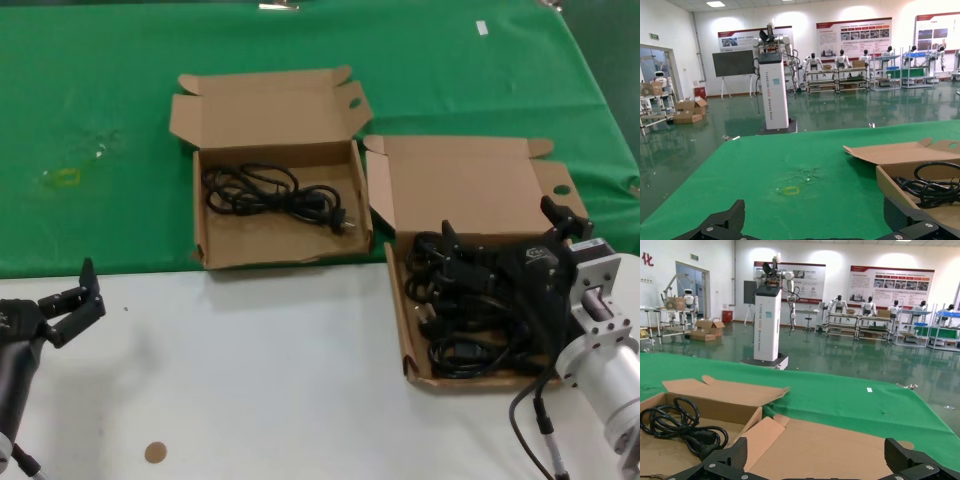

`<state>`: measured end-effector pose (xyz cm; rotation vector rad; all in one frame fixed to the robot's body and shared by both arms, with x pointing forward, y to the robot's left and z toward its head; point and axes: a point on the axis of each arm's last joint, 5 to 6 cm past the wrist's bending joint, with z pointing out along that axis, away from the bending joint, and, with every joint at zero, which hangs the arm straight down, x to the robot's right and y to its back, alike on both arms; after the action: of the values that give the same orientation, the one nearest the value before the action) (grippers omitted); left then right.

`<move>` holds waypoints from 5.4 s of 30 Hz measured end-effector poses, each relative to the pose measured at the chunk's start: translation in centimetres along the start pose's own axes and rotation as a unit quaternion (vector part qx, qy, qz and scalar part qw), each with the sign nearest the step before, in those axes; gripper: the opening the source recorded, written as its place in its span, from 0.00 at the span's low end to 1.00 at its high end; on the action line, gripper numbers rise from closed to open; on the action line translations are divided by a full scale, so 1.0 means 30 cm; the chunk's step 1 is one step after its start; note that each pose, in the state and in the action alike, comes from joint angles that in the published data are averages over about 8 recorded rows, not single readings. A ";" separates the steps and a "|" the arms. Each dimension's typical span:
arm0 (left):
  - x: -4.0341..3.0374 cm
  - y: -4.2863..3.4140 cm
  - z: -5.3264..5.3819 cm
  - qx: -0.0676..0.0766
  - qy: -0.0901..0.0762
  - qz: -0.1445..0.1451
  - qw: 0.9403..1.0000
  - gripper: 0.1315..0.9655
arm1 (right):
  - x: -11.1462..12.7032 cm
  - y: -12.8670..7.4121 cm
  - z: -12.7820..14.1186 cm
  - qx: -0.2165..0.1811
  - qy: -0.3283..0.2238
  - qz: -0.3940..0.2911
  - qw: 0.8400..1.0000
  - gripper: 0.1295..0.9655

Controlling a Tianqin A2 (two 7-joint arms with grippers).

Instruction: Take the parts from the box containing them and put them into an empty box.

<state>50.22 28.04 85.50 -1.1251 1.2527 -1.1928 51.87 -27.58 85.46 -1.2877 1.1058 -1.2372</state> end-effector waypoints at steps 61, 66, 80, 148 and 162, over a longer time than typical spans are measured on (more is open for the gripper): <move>0.000 0.000 0.000 0.000 0.000 0.000 1.000 1.00 | 0.000 0.000 0.000 0.000 0.000 0.000 1.000 1.00; 0.000 0.000 0.000 0.000 0.000 0.000 1.000 1.00 | 0.000 0.000 0.000 0.000 0.000 0.000 1.000 1.00; 0.000 0.000 0.000 0.000 0.000 0.000 1.000 1.00 | 0.000 0.000 0.000 0.000 0.000 0.000 1.000 1.00; 0.000 0.000 0.000 0.000 0.000 0.000 1.000 1.00 | 0.000 0.000 0.000 0.000 0.000 0.000 1.000 1.00; 0.000 0.000 0.000 0.000 0.000 0.000 1.000 1.00 | 0.000 0.000 0.000 0.000 0.000 0.000 1.000 1.00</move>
<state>50.22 28.04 85.50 -1.1251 1.2527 -1.1928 51.87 -27.58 85.46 -1.2877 1.1058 -1.2372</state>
